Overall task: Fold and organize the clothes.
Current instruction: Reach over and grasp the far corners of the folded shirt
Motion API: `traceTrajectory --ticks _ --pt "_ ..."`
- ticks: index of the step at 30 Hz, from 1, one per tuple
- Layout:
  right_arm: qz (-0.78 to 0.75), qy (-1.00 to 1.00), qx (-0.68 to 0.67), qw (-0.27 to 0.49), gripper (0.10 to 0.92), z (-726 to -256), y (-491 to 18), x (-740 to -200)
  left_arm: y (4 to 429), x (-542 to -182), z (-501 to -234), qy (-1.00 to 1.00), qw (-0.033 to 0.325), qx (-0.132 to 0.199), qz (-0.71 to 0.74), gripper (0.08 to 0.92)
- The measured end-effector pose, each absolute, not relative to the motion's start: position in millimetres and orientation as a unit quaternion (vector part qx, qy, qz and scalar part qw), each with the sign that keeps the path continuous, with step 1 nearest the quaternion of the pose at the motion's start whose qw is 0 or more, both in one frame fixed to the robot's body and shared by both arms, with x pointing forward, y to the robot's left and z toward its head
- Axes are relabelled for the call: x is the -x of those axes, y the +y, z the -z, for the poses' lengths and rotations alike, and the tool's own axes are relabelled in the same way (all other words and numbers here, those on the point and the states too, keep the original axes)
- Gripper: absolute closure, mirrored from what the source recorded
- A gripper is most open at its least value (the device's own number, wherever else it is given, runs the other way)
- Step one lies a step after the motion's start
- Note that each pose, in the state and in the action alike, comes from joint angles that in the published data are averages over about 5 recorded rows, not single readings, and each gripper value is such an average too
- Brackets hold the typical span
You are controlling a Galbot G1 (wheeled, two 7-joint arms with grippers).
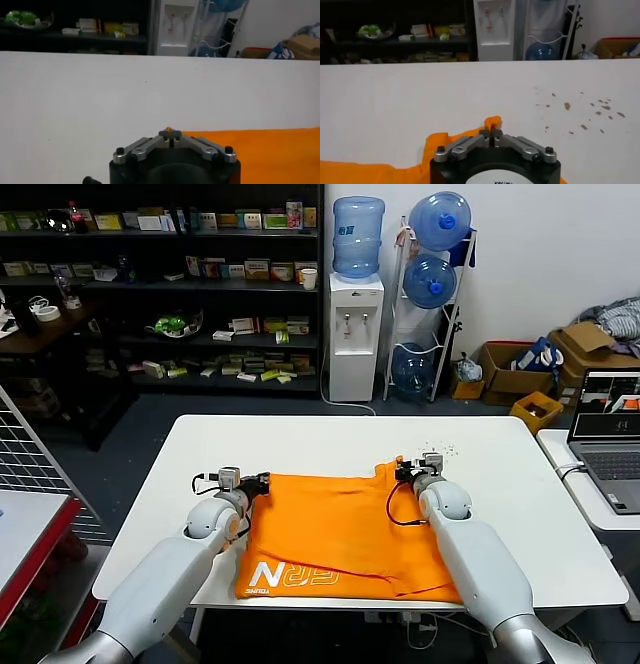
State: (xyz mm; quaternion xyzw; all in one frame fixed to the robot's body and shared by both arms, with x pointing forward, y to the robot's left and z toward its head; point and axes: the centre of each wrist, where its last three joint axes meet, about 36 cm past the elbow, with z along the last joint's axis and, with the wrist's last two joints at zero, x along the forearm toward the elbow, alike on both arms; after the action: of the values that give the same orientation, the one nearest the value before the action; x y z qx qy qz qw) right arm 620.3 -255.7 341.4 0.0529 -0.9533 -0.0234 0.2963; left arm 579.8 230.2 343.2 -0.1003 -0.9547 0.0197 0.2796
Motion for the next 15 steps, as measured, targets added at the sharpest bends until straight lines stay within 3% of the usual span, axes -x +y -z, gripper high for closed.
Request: traceTrajectory --ticks 15 --pt "0.043 -0.964 -0.051 0.256 0.898 -357.3 -262.4 -605.2 231.6 -572.7 -353.4 -0.959 0.263 0.095 -0.034 0.909"
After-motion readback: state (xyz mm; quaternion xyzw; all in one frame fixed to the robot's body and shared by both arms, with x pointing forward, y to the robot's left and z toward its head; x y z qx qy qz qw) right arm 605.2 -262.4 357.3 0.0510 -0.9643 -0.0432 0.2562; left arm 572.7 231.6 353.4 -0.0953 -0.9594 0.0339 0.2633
